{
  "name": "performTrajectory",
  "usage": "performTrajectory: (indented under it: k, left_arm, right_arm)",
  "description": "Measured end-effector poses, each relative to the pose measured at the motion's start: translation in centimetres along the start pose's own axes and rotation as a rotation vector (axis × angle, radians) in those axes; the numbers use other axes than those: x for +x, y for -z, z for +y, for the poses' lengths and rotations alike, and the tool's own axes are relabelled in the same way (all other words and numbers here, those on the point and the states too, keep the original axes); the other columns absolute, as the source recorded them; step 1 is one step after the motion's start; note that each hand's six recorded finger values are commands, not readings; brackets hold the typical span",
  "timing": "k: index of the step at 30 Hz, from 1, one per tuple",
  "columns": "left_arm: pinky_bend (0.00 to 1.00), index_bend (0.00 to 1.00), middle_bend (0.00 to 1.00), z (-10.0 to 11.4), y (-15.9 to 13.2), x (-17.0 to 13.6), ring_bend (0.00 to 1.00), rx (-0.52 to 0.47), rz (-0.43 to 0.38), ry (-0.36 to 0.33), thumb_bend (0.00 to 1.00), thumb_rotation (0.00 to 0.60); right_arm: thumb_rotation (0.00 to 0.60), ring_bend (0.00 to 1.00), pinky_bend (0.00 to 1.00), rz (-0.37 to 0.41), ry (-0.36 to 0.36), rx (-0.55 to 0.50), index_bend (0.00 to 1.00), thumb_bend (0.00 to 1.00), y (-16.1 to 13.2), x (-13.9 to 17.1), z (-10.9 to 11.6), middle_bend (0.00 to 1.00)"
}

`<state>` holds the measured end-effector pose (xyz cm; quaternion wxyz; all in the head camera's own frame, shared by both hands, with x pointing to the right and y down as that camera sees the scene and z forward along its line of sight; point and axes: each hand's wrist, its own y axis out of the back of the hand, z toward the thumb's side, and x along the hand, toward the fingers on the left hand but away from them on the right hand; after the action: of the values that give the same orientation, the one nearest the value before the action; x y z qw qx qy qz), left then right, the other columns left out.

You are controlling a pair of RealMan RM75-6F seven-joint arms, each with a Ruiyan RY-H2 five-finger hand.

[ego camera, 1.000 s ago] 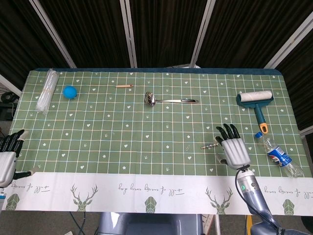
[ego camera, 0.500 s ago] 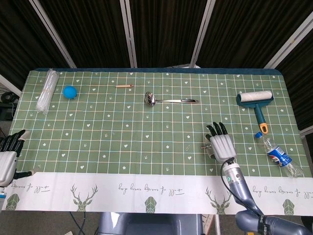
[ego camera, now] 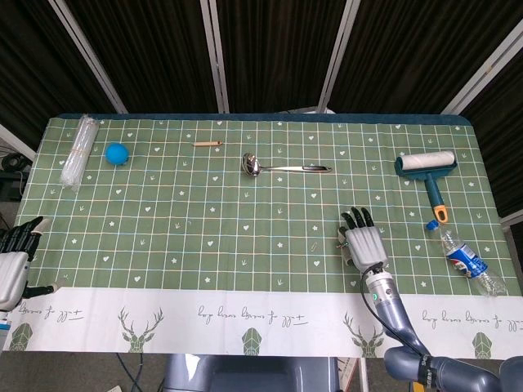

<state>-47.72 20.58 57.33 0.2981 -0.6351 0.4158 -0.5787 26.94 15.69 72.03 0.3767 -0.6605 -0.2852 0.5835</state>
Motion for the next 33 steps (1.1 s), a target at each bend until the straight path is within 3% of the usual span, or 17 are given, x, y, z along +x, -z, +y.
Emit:
performTrajectory:
  k: [33]
  left_arm:
    - [0.0,0.0,0.0,-0.1,0.2,0.4,0.0,-0.024,0.021,0.011,0.04,0.6]
  right_arm:
    - [0.6,0.0,0.02,-0.005,-0.041,0.01,0.52,0.32,-0.4,-1.4,-2.1,0.14]
